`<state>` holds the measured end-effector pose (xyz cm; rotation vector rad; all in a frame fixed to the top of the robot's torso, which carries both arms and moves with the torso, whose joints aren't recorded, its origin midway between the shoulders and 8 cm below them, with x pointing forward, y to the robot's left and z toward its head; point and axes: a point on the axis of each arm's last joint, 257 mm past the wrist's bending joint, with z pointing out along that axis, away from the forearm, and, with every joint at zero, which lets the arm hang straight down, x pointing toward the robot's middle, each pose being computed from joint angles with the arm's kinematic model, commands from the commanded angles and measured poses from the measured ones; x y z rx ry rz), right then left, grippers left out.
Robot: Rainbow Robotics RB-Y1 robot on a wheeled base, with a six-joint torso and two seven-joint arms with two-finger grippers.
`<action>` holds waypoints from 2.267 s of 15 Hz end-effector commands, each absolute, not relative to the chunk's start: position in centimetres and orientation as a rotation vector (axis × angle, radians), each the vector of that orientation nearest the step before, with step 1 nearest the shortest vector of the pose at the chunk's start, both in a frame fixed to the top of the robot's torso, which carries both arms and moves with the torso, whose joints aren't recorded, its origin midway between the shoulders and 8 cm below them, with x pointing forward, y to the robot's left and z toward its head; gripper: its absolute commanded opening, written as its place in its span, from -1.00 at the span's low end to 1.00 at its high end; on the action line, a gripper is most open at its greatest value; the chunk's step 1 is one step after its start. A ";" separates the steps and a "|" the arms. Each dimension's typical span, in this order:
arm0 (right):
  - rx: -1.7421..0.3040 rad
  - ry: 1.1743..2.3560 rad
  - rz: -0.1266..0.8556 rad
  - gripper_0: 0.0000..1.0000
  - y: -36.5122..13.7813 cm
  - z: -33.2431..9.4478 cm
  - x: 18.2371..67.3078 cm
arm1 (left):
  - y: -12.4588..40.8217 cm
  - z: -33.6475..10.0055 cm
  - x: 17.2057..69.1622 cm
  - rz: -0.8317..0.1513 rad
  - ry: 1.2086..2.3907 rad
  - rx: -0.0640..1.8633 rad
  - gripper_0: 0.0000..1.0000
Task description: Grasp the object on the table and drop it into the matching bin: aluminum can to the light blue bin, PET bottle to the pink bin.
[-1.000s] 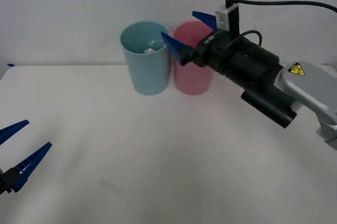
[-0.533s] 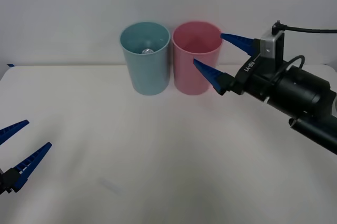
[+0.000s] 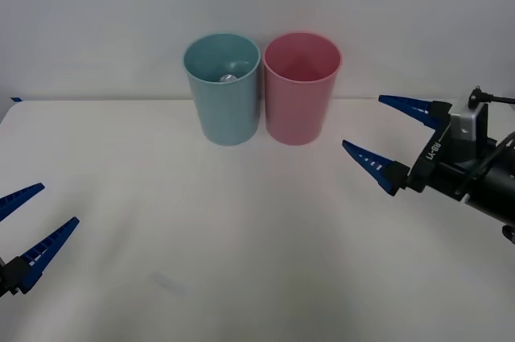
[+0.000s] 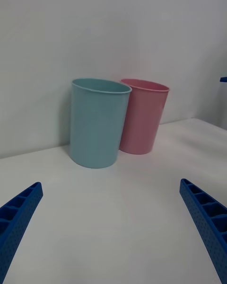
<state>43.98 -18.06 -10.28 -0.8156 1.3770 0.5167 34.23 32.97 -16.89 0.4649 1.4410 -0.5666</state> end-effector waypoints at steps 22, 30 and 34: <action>-0.622 1.511 0.559 1.00 -31.9 -15.5 32.4 | 33.0 -16.9 34.2 -0.567 1.441 0.465 1.00; -0.596 1.539 0.569 1.00 -32.3 -16.2 31.7 | 33.0 -16.9 34.2 -0.567 1.441 0.465 1.00; -0.594 1.543 0.574 1.00 -32.2 -16.3 31.6 | 33.0 -16.9 34.2 -0.567 1.441 0.465 1.00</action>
